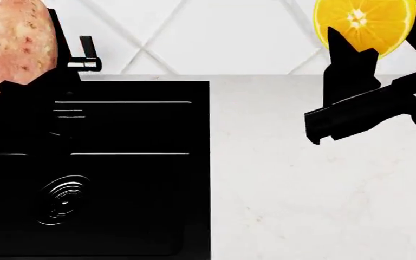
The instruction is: There is a mixed pile of frozen fruits and vegetables on the counter. Locate all the frozen vegetables and place the items in a bowl on the counter. Take all the frozen fruits and defrost them in a running sink.
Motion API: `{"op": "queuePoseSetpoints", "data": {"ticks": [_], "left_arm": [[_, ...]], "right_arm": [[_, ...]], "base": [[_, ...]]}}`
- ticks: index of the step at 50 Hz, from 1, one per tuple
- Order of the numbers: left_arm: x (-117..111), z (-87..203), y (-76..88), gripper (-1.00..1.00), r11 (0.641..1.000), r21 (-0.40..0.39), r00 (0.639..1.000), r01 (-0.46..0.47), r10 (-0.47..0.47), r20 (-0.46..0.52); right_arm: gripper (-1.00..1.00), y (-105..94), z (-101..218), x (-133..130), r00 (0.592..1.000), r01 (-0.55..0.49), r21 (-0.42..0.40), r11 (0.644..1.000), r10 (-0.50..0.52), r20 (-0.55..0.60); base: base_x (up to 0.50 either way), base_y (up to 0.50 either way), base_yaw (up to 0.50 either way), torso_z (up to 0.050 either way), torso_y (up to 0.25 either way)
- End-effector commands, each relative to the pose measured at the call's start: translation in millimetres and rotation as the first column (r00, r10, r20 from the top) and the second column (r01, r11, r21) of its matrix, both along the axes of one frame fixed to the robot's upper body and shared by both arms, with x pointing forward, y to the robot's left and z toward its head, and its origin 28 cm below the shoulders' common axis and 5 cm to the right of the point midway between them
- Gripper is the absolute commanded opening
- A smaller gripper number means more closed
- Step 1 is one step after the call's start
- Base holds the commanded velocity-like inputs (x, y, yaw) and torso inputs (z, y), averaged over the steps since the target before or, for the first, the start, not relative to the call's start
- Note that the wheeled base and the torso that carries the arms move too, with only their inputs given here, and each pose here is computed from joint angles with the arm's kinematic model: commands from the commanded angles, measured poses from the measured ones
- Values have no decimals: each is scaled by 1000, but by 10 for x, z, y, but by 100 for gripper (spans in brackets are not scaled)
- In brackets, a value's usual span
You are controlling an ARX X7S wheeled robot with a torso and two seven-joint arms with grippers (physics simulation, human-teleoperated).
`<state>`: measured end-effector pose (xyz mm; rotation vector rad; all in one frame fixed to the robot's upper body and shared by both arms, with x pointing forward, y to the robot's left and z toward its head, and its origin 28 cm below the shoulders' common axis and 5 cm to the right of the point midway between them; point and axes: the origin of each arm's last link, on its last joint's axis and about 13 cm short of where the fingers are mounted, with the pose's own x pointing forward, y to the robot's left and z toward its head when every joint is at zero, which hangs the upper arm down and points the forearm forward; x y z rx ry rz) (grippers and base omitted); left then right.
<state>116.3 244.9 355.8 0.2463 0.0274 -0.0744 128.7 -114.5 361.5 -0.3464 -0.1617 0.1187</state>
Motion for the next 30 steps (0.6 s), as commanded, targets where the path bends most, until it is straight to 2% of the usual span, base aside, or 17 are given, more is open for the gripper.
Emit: {"op": "queuePoseSetpoints", "data": {"ticks": [1,17,20,30], "left_arm": [[-22,-2,29,-100,1000,-17,1000,-16,16,10],[-37,-17,41,-100,1000,-19,1000,-17,17,5],[-39,-14,39,-100,1000,-17,1000,-15,15,5],[-63,-2,50,-100,1000,-16,1000,-18,18,9]], "right_arm": [[-100,-39,29,-1,999,32,-2,999,-32,26],[-100,-50,2,12,999,35,-10,999,-34,23],[-100,-50,-11,18,999,32,-14,999,-32,23],[-100,-52,-46,42,999,28,-5,1000,-28,28]], "base": [[0,500,0,0,0],[0,490,0,0,0],[0,271,0,0,3],[0,5,0,0,0]]}}
